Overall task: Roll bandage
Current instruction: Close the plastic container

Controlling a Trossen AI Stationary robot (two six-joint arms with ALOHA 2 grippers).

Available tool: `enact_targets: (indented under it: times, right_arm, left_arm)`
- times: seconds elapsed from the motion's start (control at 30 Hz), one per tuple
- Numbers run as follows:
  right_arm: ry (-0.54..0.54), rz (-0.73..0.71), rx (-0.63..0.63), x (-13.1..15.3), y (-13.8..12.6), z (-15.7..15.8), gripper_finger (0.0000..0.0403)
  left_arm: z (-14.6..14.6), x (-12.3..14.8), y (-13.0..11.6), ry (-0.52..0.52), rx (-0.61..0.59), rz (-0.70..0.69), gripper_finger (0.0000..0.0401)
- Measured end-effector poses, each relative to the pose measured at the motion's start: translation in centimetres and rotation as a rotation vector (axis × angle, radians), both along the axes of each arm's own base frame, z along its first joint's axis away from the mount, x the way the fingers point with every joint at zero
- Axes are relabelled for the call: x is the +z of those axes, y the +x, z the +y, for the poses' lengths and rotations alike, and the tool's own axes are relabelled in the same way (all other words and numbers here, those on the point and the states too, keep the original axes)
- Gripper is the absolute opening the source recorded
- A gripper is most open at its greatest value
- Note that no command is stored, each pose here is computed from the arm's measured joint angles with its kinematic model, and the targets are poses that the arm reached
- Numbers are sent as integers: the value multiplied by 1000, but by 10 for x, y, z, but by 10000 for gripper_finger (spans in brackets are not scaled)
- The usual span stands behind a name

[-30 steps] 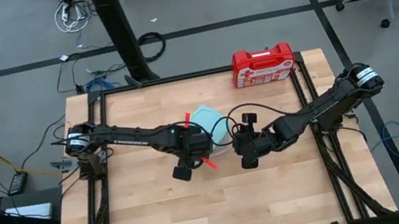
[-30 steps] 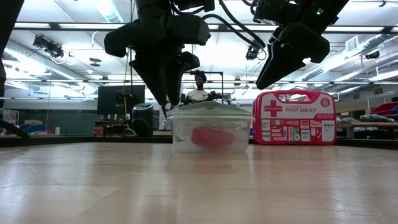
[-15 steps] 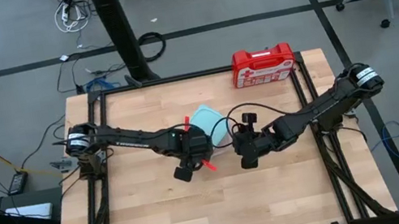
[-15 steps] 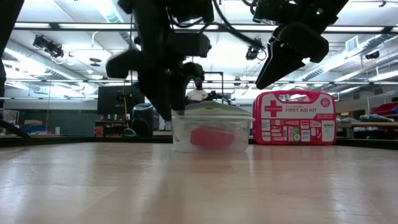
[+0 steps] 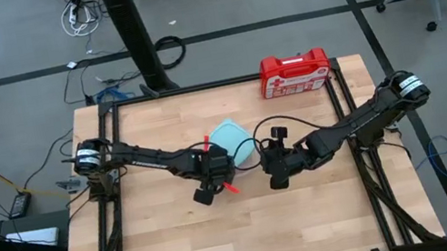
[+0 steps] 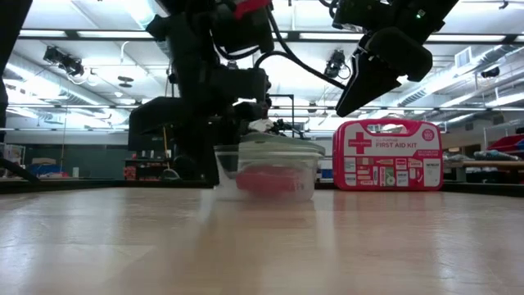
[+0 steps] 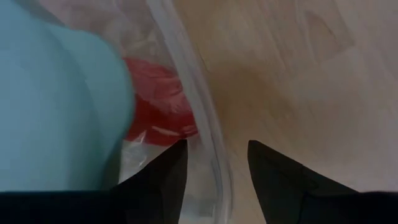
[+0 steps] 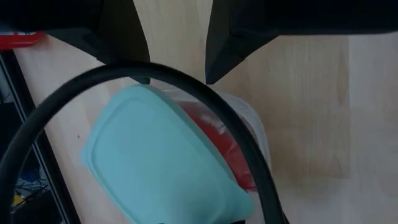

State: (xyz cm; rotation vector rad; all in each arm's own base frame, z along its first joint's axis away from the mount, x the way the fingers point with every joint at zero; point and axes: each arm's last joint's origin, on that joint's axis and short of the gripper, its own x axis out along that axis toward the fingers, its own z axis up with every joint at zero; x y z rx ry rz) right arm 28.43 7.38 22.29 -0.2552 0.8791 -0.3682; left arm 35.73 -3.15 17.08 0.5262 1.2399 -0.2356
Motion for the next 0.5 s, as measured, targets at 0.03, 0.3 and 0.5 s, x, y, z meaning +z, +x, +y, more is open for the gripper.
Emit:
enact_targets:
  times: [0.03, 0.3, 0.5]
  right_arm:
    - [0, 0, 0, 0, 0, 0, 150]
    - [0, -1, 0, 0, 0, 0, 150]
    - [0, -1, 0, 0, 0, 0, 150]
  left_arm:
    - [0, 2, 1, 2, 1, -1, 172]
    - [0, 22, 7, 3, 17, 13, 172]
    - [-1, 33, 6, -3, 38, 55, 172]
